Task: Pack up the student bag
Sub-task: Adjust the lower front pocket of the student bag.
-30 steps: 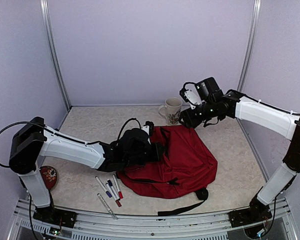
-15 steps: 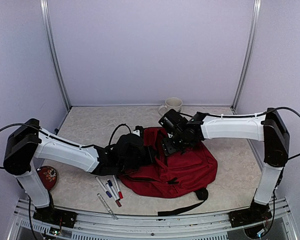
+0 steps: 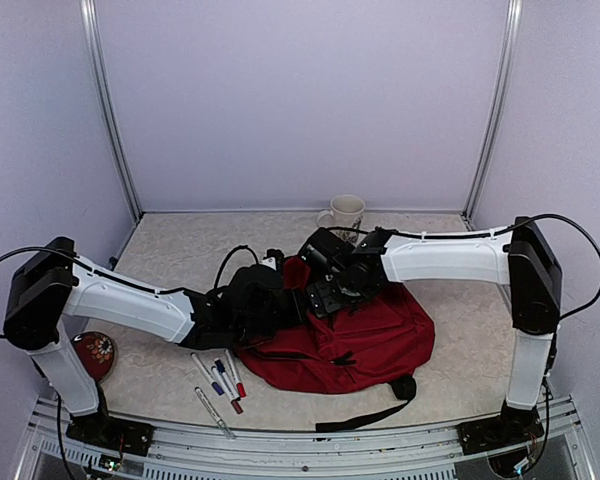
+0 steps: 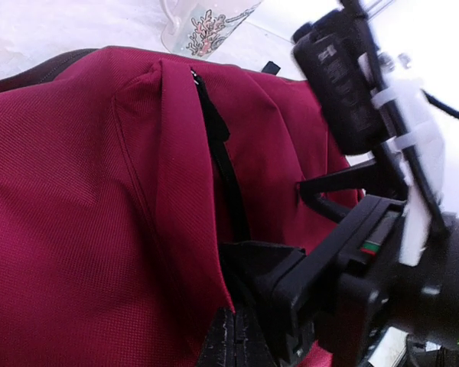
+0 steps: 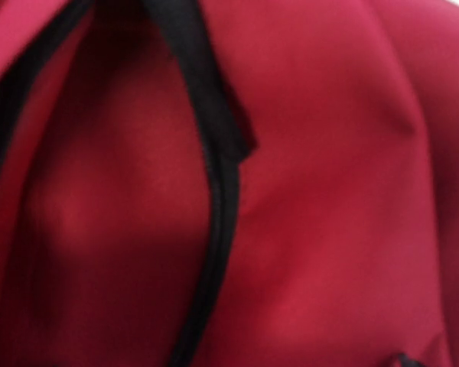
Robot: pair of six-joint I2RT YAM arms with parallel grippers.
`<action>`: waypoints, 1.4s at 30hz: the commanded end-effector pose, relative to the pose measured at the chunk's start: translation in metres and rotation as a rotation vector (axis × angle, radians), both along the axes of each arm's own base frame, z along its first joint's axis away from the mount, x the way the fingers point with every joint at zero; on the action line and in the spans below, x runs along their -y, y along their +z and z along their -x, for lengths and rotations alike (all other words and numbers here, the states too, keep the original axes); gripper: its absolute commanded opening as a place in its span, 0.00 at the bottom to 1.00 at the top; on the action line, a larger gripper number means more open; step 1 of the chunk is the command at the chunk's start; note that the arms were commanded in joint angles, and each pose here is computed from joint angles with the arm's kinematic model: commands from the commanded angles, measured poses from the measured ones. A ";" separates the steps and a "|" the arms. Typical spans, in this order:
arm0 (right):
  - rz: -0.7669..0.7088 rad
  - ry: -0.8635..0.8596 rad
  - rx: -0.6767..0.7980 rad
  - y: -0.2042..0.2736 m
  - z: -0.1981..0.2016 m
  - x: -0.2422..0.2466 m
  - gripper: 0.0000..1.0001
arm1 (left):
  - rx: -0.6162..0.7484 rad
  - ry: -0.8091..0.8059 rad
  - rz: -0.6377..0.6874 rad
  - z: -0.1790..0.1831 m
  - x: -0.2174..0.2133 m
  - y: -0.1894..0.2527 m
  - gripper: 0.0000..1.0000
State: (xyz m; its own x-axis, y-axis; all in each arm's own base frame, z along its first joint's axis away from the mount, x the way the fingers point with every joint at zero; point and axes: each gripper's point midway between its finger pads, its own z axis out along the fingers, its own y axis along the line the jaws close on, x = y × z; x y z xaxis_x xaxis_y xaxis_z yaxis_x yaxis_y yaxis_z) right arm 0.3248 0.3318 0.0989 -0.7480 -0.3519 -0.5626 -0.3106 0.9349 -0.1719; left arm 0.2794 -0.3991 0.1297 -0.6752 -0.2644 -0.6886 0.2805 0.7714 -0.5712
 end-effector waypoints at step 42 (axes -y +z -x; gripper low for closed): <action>-0.261 0.139 0.074 0.079 0.014 0.023 0.00 | -0.239 0.447 -0.386 0.038 -0.189 -0.013 0.98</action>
